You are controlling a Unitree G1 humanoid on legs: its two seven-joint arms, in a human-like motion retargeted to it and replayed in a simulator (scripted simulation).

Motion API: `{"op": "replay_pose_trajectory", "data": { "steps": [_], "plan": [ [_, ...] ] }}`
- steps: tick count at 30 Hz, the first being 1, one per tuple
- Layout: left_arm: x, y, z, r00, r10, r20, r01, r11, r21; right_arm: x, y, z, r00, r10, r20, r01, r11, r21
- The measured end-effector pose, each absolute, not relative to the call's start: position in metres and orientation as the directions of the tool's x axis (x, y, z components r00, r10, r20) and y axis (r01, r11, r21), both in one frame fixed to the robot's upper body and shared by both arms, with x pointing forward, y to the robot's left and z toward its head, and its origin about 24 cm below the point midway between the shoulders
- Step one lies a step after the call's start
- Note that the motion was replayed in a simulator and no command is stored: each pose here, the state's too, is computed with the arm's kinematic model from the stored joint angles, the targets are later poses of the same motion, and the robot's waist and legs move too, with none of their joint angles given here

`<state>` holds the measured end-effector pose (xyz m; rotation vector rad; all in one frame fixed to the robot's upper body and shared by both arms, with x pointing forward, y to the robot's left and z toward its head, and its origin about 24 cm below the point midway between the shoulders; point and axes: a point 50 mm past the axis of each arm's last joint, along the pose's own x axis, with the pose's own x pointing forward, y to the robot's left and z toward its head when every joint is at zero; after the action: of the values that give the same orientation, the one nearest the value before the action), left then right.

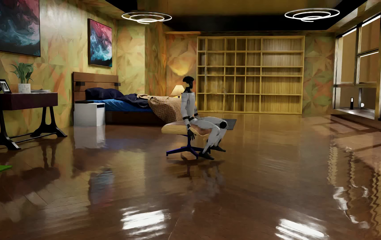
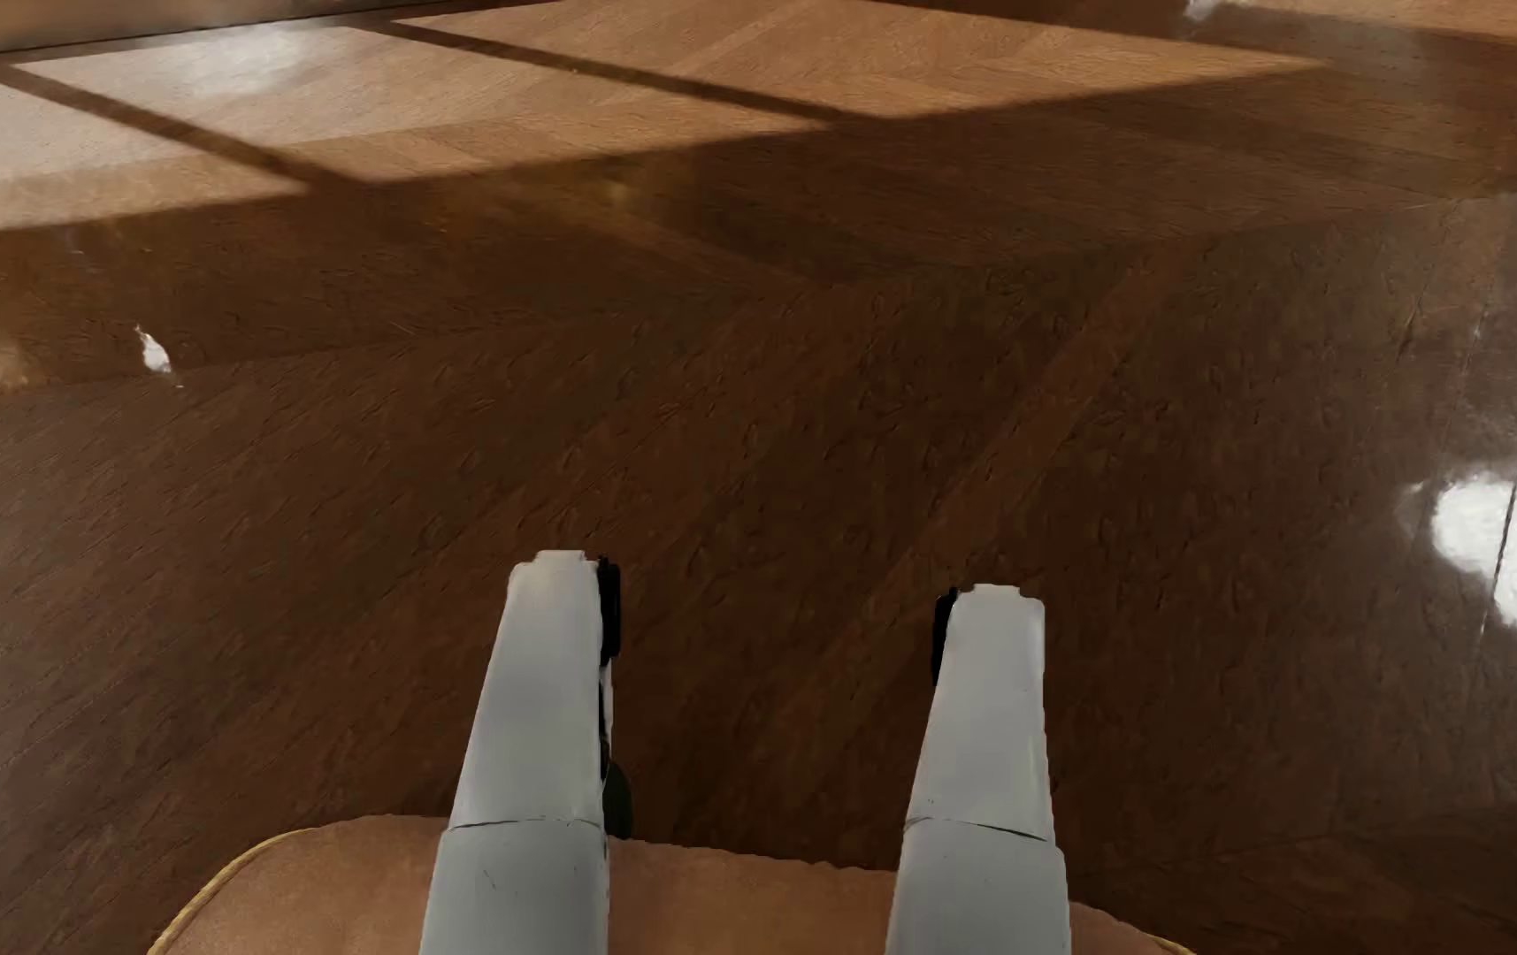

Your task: Stand up from the chair

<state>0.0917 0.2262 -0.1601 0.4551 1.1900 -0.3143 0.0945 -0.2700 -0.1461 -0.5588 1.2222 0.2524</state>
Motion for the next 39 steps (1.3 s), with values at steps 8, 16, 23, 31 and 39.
{"op": "replay_pose_trajectory", "data": {
  "steps": [8,16,23,31,39],
  "plan": [
    [0.117,0.206,-0.154,0.431,-0.084,-0.898,0.519,0.837,0.171,0.129,-0.255,-0.134,0.467,-0.018,-0.884,-0.543,0.784,-0.302],
    [0.148,0.203,-0.144,0.512,-0.082,-0.855,0.524,0.818,0.236,0.151,-0.259,-0.128,0.517,-0.078,-0.852,-0.516,0.766,-0.383],
    [0.184,0.21,-0.118,0.658,-0.083,-0.748,0.447,0.843,0.3,0.172,-0.268,-0.099,0.656,-0.039,-0.754,-0.424,0.807,-0.41],
    [0.25,0.234,0.107,0.891,0.15,0.428,-0.323,0.873,0.366,0.232,-0.237,0.099,0.944,0.033,0.328,0.23,0.645,-0.729],
    [0.245,0.11,0.264,0.33,-0.834,0.443,-0.003,0.468,0.884,0.247,-0.067,0.216,0.209,0.969,0.133,0.112,0.111,-0.987]
  ]
}}
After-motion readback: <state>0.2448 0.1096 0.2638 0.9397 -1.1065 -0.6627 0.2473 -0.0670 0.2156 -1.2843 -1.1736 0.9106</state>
